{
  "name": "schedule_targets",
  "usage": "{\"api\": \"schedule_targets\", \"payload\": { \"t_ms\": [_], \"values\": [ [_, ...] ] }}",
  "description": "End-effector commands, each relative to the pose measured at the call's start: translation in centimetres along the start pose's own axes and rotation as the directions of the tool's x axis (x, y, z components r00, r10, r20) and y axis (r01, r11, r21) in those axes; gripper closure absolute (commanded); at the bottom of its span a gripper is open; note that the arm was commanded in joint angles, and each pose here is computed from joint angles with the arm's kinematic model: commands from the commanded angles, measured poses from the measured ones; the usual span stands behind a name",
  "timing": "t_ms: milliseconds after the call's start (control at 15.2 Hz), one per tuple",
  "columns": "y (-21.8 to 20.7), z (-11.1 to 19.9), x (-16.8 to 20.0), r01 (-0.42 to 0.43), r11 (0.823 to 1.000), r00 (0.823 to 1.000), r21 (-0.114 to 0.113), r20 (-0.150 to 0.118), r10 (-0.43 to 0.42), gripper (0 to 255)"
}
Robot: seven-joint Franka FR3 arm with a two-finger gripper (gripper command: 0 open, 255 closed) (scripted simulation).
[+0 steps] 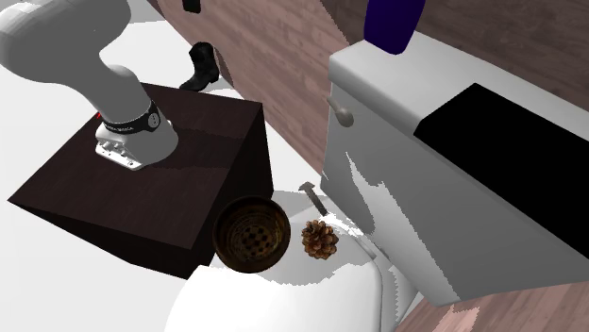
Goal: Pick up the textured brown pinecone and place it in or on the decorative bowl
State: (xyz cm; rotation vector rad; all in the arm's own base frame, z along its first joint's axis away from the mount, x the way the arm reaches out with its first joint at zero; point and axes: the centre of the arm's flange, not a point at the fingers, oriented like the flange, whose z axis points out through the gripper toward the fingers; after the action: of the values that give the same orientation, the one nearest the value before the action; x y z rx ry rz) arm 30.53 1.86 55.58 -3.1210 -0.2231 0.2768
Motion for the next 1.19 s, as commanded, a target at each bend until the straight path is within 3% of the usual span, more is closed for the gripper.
{"api": "schedule_targets", "payload": {
  "t_ms": [0,1122],
  "values": [
    [0.0,0.0,0.0,0.000,1.000,1.000,0.000,0.000,0.000,0],
    [9.6,15.9,12.9,-0.015,0.999,1.000,0.048,-0.018,0.016,0]
  ]
}}
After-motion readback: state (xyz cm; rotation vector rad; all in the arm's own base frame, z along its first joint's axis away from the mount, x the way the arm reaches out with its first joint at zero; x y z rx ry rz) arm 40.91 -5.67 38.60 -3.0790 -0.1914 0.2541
